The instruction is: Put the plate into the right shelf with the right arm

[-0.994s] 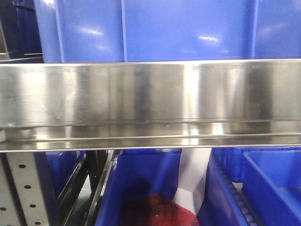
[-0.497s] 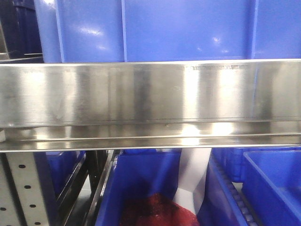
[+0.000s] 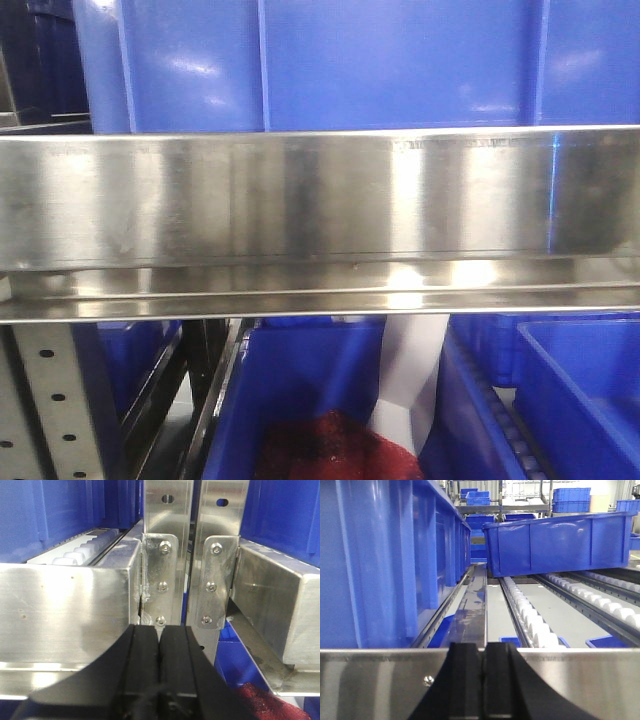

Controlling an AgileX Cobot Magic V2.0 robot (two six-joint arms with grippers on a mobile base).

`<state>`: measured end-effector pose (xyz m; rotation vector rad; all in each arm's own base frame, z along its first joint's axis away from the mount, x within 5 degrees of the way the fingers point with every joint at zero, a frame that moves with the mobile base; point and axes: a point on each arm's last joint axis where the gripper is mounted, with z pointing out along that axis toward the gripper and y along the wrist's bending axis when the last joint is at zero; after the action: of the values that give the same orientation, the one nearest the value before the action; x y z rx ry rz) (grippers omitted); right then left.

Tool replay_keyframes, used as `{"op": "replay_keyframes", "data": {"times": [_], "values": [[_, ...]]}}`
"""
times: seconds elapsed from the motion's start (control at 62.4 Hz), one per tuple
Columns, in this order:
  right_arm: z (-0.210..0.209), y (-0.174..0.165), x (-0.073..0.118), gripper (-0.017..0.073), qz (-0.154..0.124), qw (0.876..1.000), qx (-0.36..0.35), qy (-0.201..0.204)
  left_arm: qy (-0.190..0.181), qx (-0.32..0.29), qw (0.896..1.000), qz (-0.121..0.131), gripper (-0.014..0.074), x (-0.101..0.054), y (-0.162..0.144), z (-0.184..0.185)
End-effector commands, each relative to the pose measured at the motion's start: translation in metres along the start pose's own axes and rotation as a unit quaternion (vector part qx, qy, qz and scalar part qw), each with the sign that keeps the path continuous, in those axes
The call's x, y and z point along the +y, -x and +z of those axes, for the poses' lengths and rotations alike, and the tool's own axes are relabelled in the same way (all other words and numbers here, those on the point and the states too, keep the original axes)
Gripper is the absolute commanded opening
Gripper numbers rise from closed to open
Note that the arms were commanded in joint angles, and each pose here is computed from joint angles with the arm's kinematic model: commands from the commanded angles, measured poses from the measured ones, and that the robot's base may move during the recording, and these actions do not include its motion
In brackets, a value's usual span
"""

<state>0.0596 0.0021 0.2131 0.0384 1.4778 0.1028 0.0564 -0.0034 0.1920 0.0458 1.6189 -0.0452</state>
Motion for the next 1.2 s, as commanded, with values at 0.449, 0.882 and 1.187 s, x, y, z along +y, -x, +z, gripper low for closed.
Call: {"op": "replay_keyframes", "data": {"times": [0.449,0.882,1.187], "values": [[-0.0054,0.0041,0.0002,0.0057,-0.012,0.999,-0.051,0.002,0.002,-0.042,0.999,-0.005,-0.0047,0.0003,0.0054,-0.0004],[-0.0053,0.0026,0.0001,0.0057,-0.012,0.999,-0.043,0.002,0.002,-0.042,0.999,-0.005,-0.0047,0.0003,0.0054,-0.0004],[-0.0053,0.0026,0.0001,0.0057,-0.012,0.999,-0.043,0.002,0.002,-0.042,0.999,-0.005,-0.0047,0.0003,0.0054,-0.0004]]}}
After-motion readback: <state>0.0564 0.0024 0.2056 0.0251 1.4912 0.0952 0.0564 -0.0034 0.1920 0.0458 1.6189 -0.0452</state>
